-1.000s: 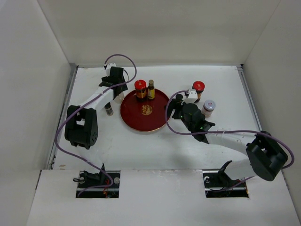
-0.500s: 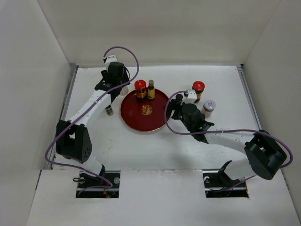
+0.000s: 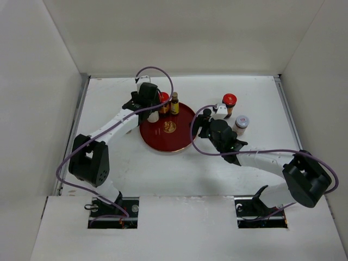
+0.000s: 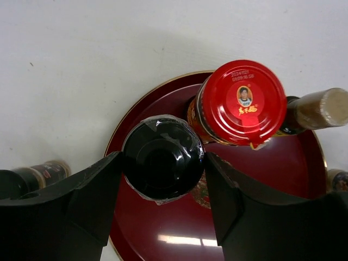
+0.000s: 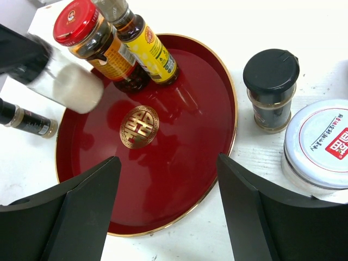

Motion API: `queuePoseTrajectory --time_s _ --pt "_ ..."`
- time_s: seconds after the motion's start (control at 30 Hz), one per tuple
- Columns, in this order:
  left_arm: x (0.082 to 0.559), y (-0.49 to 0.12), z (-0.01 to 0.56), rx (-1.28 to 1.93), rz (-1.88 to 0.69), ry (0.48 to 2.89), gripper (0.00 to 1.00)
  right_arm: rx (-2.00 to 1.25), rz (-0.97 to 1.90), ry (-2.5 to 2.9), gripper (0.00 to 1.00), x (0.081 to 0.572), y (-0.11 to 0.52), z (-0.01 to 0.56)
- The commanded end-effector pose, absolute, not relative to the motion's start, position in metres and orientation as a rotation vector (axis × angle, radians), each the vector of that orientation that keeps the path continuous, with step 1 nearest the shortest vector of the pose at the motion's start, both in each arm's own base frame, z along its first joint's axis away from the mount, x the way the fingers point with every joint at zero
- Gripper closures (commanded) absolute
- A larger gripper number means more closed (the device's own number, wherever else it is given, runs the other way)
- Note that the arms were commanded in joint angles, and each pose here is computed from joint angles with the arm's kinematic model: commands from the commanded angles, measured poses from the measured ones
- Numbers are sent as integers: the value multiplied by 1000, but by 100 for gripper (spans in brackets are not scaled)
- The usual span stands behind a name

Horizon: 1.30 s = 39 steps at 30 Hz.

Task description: Organize the condiment bottles

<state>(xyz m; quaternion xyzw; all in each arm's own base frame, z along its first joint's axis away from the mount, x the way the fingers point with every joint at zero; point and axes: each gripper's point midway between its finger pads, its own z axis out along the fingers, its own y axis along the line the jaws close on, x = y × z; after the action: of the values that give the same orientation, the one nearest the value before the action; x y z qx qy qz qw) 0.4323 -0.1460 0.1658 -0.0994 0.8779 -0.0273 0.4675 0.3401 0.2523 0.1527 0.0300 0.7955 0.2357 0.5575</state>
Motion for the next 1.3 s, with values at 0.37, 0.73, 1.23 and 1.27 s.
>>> queuePoseTrajectory --time_s 0.37,0.73,1.23,1.27 --pt "451 -152 150 -295 -90 2113 60 90 602 1830 22 342 255 165" --pt "444 -144 154 -296 -43 2096 34 94 599 1827 22 342 253 164" --pt "393 -101 216 -351 -24 1971 30 102 588 1825 21 342 247 163" --pt "386 -93 216 -368 -15 1967 35 103 588 1827 21 341 247 163"
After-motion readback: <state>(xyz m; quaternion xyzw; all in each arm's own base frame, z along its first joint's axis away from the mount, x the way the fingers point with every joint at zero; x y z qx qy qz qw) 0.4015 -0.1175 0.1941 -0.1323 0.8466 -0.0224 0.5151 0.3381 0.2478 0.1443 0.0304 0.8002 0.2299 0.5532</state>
